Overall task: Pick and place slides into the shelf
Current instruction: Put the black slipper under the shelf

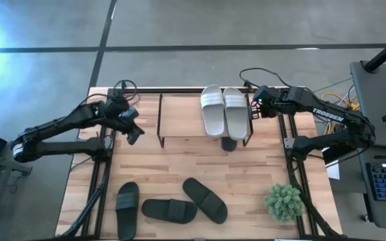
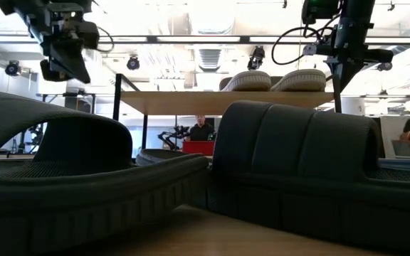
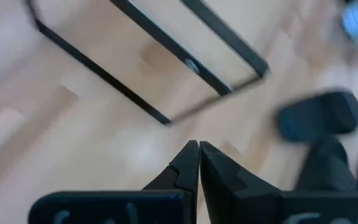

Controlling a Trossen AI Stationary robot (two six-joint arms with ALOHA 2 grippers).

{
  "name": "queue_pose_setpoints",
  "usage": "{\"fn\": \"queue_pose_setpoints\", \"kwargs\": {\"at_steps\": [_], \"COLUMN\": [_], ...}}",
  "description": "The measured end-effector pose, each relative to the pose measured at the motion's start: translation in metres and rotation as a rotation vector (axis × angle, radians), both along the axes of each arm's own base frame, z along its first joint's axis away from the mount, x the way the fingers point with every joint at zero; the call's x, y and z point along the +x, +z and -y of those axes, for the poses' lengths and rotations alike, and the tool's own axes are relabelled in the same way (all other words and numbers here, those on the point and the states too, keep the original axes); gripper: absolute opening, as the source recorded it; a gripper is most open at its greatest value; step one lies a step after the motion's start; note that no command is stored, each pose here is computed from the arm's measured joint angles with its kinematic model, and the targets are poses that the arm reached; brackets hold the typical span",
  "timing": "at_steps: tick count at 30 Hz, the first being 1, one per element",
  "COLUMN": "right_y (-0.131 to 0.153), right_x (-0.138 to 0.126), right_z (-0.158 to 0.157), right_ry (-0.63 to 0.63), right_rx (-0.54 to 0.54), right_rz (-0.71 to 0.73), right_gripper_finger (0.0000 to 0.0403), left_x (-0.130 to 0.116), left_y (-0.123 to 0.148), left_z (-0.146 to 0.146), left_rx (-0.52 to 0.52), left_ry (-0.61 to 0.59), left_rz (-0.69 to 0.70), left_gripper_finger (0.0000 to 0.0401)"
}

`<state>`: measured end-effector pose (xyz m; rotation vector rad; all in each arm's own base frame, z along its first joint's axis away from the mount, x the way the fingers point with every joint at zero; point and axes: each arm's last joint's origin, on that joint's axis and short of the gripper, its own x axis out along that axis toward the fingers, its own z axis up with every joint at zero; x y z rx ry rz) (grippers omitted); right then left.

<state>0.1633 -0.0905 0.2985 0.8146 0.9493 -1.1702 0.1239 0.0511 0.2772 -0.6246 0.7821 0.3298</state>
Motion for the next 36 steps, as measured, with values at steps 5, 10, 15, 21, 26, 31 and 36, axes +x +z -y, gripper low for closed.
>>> {"fn": "queue_pose_setpoints", "kwargs": {"at_steps": [5,10,15,21,26,31,36], "right_y": [0.000,0.000,0.011,0.022,0.021,0.011,-0.006], "right_x": [0.001,0.001,-0.013,-0.018,-0.008,0.003,0.020], "right_z": [0.000,-0.002,-0.015,-0.044,-0.084,-0.133,-0.186], "right_ry": [0.006,0.039,-0.023,0.148,0.321,0.423,0.565], "right_rx": [0.007,0.008,-0.094,-0.022,0.127,0.240,0.283], "right_rz": [0.005,0.000,0.013,0.147,0.214,0.180,0.166], "right_gripper_finger": [0.0008,0.0008,0.0008,0.0008,0.0009,0.0008,0.0008], "left_x": [-0.008,-0.009,-0.012,-0.021,-0.031,-0.036,-0.041], "left_y": [0.007,0.007,0.009,0.019,0.025,0.026,0.024], "left_z": [0.003,0.003,0.004,0.010,0.016,0.019,0.021], "left_rx": [0.040,0.038,0.030,0.002,-0.032,-0.052,-0.059], "left_ry": [0.056,0.057,0.073,0.071,0.082,0.087,0.089], "left_rz": [0.057,0.054,0.074,0.183,0.260,0.282,0.266], "left_gripper_finger": [0.0000,0.0000,0.0000,0.0000,0.0000,0.0000,0.0000]}}
